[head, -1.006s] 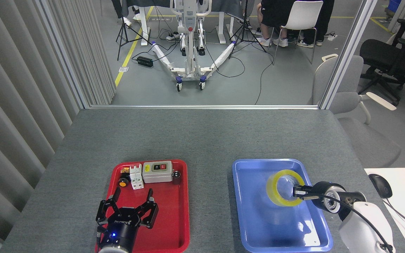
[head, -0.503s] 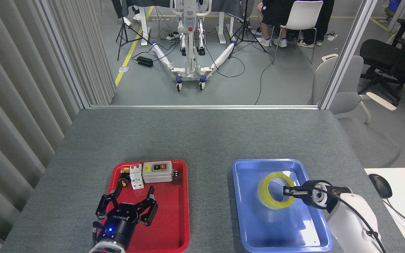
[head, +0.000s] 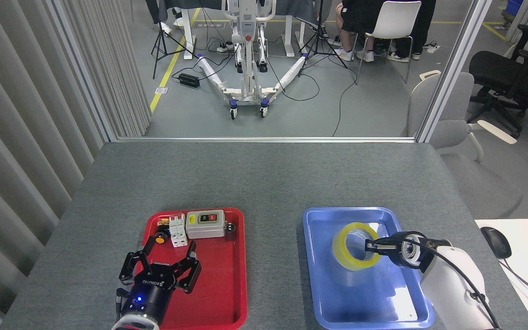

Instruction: Place and move tape with both arms

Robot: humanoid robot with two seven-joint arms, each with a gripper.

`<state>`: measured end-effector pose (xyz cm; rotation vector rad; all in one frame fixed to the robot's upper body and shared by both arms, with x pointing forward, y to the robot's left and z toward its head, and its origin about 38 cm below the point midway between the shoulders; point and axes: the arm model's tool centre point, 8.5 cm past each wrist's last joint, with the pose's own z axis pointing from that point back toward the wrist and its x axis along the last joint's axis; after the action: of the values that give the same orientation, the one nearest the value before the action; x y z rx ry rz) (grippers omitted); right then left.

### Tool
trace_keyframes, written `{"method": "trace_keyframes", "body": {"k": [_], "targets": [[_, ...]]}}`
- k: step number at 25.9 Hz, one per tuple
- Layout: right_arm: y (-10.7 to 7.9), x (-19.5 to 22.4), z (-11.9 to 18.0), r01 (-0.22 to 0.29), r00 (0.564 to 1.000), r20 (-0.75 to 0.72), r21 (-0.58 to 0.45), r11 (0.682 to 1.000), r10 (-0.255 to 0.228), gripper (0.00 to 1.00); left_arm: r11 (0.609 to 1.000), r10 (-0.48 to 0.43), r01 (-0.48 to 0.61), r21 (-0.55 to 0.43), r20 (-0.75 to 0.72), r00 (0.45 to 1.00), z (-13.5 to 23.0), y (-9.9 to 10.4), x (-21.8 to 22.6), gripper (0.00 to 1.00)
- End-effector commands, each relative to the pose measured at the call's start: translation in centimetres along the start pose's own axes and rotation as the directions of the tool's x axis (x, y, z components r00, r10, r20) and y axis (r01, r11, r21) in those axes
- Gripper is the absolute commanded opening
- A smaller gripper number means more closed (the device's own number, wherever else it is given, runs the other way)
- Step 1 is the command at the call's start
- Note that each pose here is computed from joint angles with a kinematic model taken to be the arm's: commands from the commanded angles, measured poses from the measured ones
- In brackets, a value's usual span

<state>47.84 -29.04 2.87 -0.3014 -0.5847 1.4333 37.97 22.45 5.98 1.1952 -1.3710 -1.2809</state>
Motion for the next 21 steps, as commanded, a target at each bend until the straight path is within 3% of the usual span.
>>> {"method": "trace_keyframes", "body": {"k": [1, 15, 18, 21], "targets": [[0.1, 0.5, -0.2, 0.010, 1.000, 0.001, 0.001, 1.000, -0.010, 0.35, 1.000, -0.007, 0.007, 0.002, 0.000, 1.000, 0.0, 0.1, -0.1, 1.00], [0.2, 1.4, -0.5, 0.009, 1.000, 0.005, -0.003, 1.000, -0.009, 0.46, 1.000, -0.012, 0.012, 0.010, -0.004, 1.000, -0.3, 0.4, -0.4, 1.00], [-1.0, 2.3, 0.3, -0.013, 0.999, 0.030, -0.067, 0.998, 0.015, 0.55, 1.000, -0.022, 0.022, 0.008, -0.003, 1.000, -0.2, 0.4, -0.8, 1.00], [-2.4, 3.4, 1.7, -0.039, 0.998, 0.049, -0.170, 0.985, 0.048, 0.74, 1.000, -0.024, 0.024, 0.011, -0.002, 1.000, -0.3, 0.6, -0.8, 1.00]]}}
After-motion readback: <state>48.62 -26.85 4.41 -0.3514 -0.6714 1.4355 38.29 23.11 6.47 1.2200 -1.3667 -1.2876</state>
